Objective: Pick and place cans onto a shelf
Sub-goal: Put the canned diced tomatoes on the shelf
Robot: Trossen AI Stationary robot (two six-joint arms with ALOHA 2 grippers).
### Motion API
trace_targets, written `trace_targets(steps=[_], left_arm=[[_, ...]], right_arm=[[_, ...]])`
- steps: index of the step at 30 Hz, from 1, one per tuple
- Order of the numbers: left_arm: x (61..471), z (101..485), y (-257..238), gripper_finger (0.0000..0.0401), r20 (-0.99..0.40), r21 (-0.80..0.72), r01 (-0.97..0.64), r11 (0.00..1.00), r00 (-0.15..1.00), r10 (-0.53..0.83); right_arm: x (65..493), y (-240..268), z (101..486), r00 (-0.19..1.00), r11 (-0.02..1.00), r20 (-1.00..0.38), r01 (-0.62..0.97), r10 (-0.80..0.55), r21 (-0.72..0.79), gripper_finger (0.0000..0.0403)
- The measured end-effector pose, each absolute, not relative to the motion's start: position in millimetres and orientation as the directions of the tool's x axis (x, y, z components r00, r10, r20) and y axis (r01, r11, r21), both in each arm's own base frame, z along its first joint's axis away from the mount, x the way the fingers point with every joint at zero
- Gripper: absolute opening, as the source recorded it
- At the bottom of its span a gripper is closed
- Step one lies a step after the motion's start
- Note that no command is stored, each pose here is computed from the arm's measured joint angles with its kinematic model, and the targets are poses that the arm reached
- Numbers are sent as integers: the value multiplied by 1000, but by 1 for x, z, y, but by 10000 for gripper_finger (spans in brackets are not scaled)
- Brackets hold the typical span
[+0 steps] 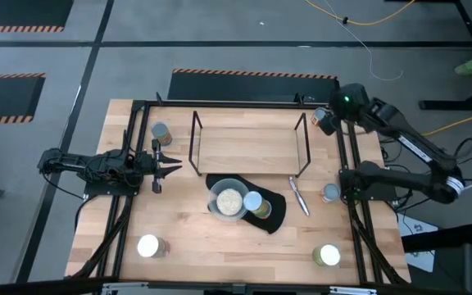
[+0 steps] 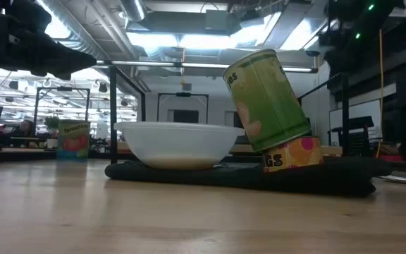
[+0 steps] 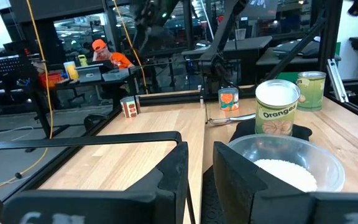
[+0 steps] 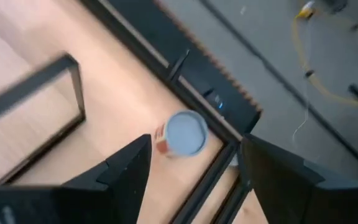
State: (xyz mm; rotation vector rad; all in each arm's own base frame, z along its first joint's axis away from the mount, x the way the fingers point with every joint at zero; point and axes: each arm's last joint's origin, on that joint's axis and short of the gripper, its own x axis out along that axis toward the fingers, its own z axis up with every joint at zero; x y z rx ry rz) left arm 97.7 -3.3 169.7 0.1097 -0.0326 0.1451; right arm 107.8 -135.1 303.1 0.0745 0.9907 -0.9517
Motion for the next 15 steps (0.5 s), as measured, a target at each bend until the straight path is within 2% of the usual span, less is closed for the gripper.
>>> trace_targets(steps=[4, 9, 15], left_arm=[[98, 170, -3, 69, 40, 107, -146, 984, 989, 142], [98, 170, -3, 69, 40, 107, -146, 983, 989, 143], [98, 170, -3, 69, 40, 107, -146, 984, 989, 142]], right_arm=[[111, -157, 286, 196, 684, -816, 668, -543, -294, 252], [114, -174, 265, 161, 718, -892, 660, -422, -220, 244], [122, -187, 247, 117, 724, -926, 661, -360, -198, 216]])
